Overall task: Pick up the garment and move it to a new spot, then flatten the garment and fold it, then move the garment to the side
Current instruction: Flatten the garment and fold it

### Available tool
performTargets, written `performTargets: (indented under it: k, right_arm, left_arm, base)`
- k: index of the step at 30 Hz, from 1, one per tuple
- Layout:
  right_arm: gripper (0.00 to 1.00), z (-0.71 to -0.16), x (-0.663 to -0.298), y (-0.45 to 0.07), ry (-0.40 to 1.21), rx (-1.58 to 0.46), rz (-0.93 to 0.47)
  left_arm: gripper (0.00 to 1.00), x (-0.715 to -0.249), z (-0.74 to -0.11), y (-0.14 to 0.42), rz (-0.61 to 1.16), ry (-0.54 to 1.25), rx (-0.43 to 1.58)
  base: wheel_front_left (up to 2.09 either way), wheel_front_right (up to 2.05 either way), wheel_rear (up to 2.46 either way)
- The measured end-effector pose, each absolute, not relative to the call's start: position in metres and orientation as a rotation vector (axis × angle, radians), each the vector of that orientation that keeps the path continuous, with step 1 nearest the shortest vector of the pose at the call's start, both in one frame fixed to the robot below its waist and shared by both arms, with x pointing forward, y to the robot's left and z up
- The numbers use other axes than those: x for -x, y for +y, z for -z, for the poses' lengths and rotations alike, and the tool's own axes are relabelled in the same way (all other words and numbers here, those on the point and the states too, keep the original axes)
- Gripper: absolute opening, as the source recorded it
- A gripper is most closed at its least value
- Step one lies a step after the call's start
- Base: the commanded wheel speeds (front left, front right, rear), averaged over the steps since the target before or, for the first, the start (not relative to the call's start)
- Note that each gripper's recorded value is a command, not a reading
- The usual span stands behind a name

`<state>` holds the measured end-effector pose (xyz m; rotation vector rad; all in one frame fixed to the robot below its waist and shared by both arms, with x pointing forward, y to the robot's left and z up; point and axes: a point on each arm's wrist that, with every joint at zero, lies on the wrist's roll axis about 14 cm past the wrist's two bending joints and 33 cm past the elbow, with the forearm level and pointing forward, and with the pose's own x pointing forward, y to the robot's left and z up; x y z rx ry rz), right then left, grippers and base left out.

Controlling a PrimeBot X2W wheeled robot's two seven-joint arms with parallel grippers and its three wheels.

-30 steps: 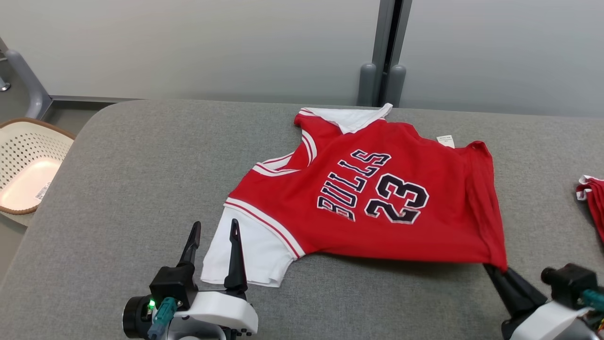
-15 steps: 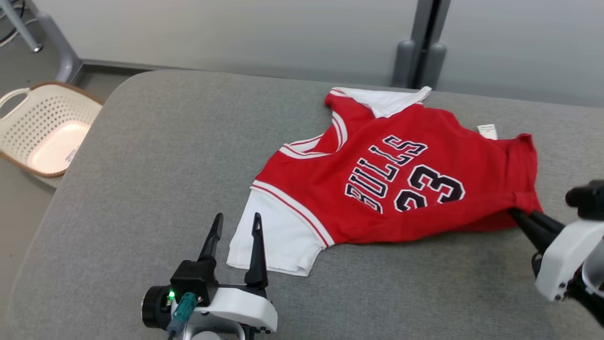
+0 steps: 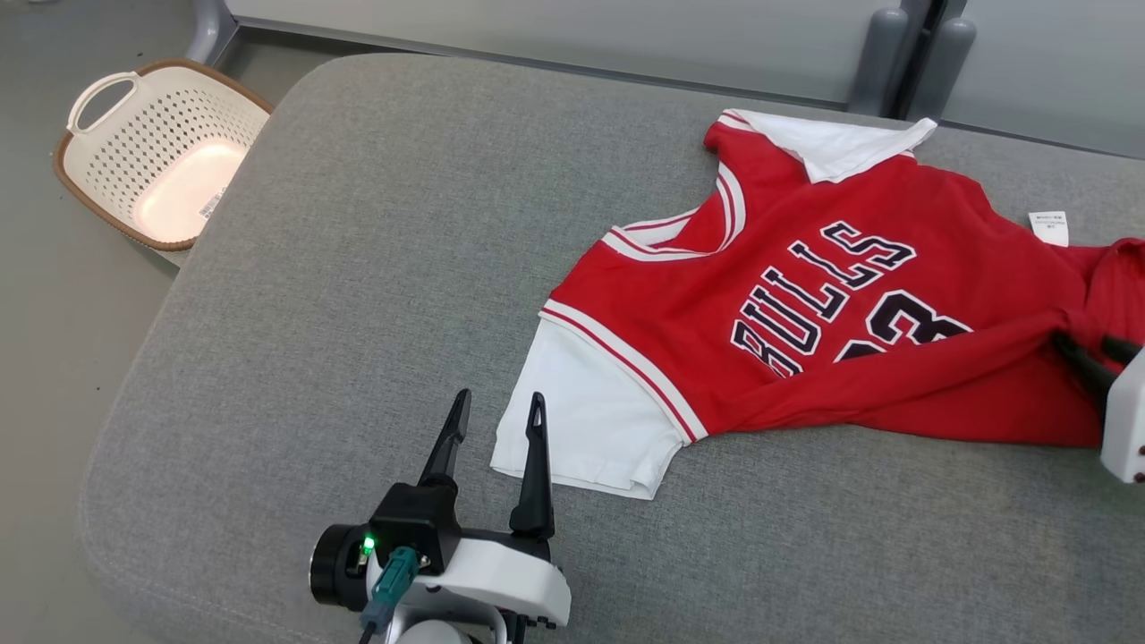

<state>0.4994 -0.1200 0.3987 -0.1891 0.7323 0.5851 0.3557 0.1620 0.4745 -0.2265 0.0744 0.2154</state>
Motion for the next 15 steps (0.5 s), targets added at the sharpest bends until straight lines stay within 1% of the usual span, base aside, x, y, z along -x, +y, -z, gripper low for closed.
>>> performTargets:
  k: [5,9,15]
  right_arm:
    - [1.0,-0.394,-0.518,-0.147,0.688,0.231,-0.5]
    - [1.0,-0.404,-0.531,-0.176,0.599,0.242,-0.415]
    - [1.0,-0.426,-0.524,-0.184,0.429,0.154,-0.382]
  left_arm:
    - [1.0,-0.362,-0.475,0.161,-0.217,0.074,0.223]
    - [1.0,-0.37,-0.478,0.155,-0.194,0.064,0.223]
    - [1.0,-0.377,-0.485,0.147,-0.162,0.041,0.227]
  base:
    - [0.0,0.0,0.0]
    - [0.0,0.0,0.0]
    - [0.0,0.0,0.0]
